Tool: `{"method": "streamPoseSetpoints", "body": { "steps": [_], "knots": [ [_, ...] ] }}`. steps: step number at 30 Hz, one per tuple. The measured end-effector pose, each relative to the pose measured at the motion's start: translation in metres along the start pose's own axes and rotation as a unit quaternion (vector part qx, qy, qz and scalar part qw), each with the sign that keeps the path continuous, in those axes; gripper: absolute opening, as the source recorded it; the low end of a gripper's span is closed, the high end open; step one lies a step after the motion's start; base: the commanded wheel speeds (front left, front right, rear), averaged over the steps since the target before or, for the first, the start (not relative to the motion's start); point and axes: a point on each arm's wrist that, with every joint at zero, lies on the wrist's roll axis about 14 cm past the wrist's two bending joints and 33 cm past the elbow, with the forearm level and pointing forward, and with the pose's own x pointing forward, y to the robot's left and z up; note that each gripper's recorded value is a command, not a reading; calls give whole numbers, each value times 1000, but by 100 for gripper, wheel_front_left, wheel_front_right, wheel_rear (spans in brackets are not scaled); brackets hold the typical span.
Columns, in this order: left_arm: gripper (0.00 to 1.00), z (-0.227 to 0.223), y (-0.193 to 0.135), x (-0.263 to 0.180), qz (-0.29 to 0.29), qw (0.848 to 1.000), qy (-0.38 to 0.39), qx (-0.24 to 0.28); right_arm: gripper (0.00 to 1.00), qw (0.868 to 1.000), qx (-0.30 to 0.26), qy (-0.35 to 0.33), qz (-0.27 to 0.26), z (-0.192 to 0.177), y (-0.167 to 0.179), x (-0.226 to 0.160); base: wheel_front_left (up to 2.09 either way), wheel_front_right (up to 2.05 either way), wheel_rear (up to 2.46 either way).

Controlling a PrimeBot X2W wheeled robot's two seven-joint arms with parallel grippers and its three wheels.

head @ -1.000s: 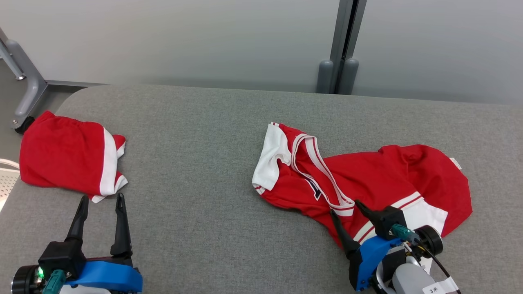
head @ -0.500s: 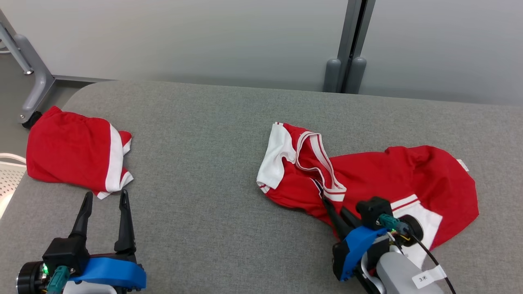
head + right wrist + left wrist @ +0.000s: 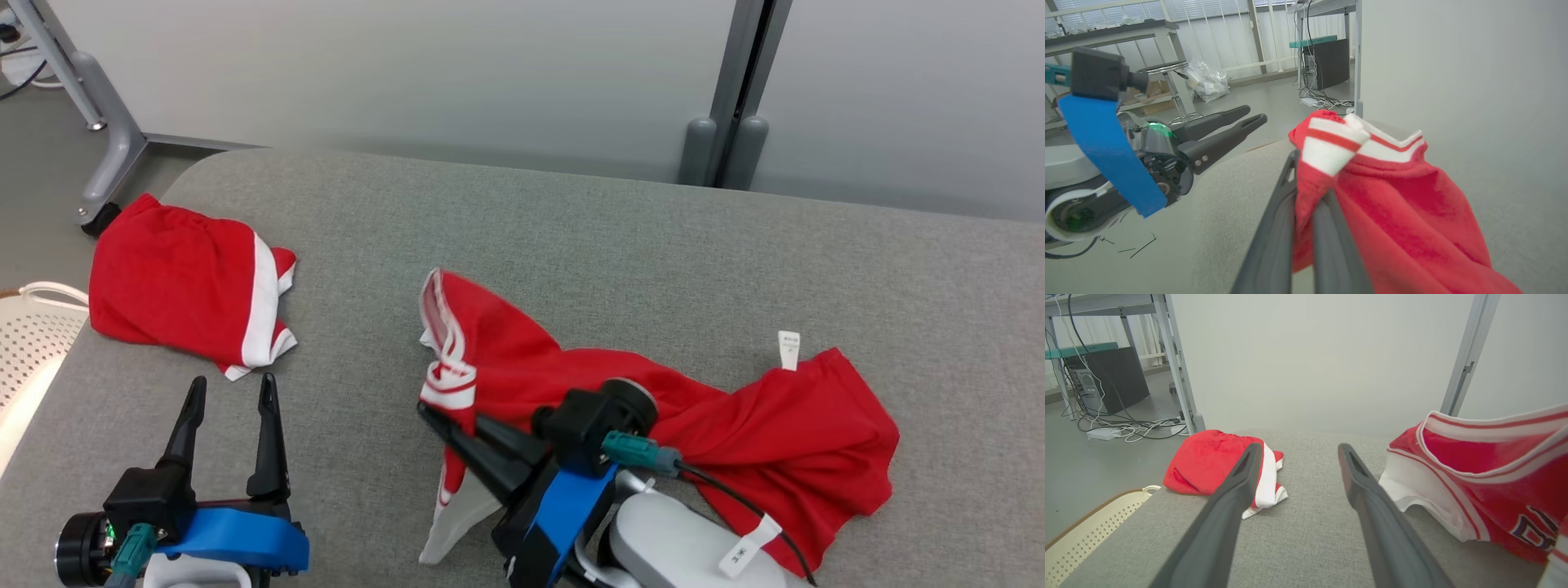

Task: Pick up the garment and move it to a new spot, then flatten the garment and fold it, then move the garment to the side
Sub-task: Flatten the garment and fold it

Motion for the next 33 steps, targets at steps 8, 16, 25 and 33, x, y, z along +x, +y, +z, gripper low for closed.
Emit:
{"method": "streamPoseSetpoints", "body": {
  "steps": [8,16,25,33],
  "knots": [
    [100,-6,5,1,12,1000,9,-6,100,992,41,76,87,-48,55,0,0,0,0],
    [100,-12,0,9,4,1000,17,-4,100,997,44,59,0,-42,-3,-3,0,0,0],
    [100,-4,-19,19,-27,1000,2,-2,100,987,-27,-5,-157,9,-100,-38,0,0,0],
    [100,0,-29,17,-42,999,-5,-4,100,955,-53,-68,-284,40,-142,-108,0,0,0]
  ]
}}
